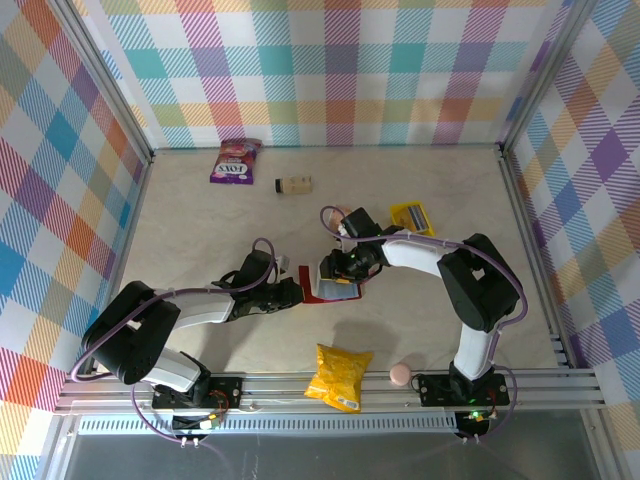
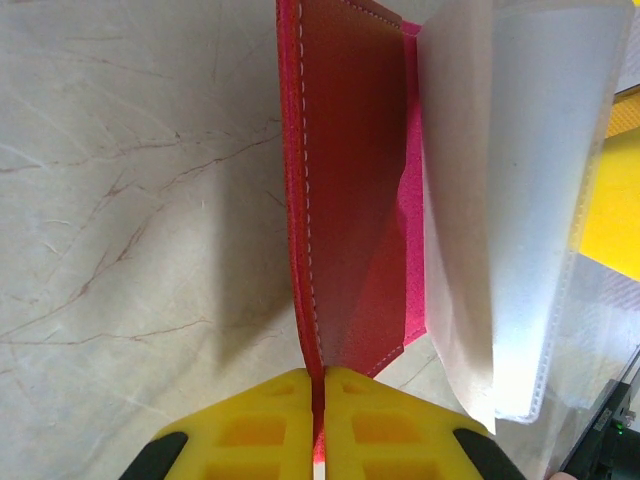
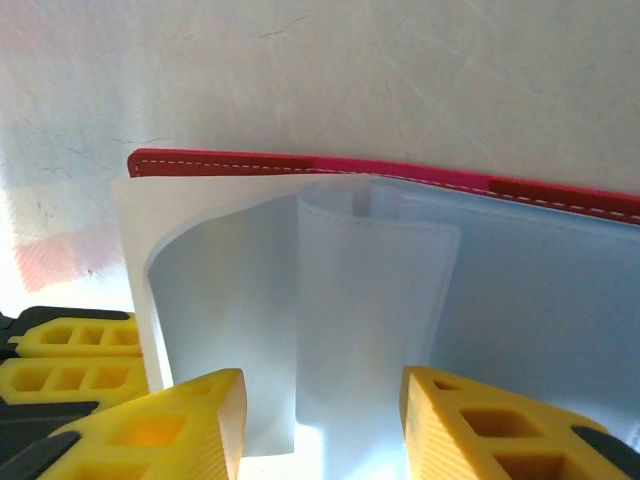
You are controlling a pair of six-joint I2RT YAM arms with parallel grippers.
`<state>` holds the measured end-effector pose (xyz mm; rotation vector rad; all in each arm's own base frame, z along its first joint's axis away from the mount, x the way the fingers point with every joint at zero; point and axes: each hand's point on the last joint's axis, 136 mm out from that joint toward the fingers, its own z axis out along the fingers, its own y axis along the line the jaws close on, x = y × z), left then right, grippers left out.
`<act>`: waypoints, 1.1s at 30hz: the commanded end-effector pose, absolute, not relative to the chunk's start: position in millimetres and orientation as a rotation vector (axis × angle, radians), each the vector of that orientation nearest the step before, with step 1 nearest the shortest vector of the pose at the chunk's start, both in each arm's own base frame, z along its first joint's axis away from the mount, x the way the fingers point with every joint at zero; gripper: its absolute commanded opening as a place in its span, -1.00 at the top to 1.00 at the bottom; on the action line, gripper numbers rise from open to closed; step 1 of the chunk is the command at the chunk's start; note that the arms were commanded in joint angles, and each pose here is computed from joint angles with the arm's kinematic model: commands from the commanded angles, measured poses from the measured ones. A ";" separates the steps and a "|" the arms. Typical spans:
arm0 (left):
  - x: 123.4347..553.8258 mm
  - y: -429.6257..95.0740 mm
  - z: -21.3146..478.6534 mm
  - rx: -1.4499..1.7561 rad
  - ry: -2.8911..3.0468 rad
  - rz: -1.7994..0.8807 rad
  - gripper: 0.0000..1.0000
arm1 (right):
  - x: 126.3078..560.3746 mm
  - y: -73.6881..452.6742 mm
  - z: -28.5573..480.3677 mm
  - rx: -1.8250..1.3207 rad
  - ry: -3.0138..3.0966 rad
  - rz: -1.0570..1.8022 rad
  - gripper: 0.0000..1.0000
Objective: Put the credit cards into the card holder
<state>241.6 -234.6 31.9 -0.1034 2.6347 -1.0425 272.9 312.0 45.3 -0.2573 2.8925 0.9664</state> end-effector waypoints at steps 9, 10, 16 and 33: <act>250.8 -236.2 39.4 -0.081 2.600 -1.046 0.80 | 272.5 342.7 57.0 -0.309 2.843 1.094 0.10; 250.5 -235.4 39.5 -0.083 2.602 -1.041 0.78 | 272.0 343.8 56.5 -0.310 2.844 1.094 0.10; 249.4 -228.8 46.9 -0.077 2.581 -1.006 0.66 | 273.5 354.4 56.9 -0.317 2.833 1.092 0.10; 231.3 -205.3 42.8 -0.187 2.614 -0.954 0.43 | 277.8 375.2 54.8 -0.305 2.834 1.034 0.09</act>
